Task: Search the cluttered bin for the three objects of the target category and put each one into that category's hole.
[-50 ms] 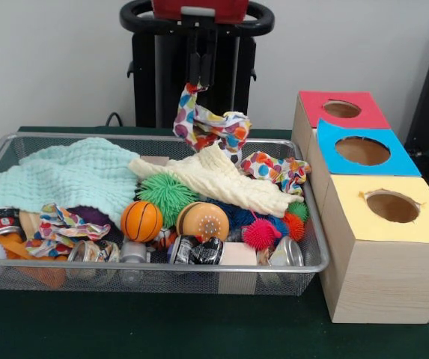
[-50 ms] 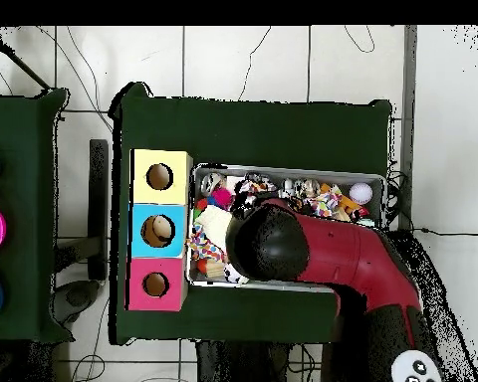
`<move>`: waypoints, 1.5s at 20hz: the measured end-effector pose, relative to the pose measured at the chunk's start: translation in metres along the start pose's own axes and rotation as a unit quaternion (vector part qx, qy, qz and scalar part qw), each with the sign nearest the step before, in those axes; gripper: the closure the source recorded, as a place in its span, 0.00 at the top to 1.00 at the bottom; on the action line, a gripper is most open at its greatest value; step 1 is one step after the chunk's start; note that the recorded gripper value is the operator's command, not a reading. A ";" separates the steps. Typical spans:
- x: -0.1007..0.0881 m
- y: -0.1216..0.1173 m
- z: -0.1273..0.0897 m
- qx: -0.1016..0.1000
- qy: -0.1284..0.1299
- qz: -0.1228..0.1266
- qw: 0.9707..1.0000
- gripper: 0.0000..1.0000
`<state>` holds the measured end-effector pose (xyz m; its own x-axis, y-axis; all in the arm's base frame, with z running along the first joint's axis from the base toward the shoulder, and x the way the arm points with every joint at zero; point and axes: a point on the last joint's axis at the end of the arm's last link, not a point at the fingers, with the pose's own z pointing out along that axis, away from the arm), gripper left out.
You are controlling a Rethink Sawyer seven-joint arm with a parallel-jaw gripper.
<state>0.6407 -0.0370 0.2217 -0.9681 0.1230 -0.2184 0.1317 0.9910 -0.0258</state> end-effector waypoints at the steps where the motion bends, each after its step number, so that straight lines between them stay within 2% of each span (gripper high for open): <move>1: 0.000 -0.003 0.000 0.000 0.000 0.002 1.000 0.00; 6: 0.000 -0.026 0.003 0.003 0.005 0.018 1.000 0.00; 13: 0.002 -0.039 0.003 0.005 0.017 0.028 0.999 0.00; 20: 0.004 -0.035 0.003 0.004 0.024 0.024 0.999 0.00; 30: 0.006 0.001 0.002 -0.001 0.023 -0.005 1.000 0.00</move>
<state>0.6357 -0.0354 0.2186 -0.9781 0.1158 -0.1730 0.1221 0.9922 -0.0262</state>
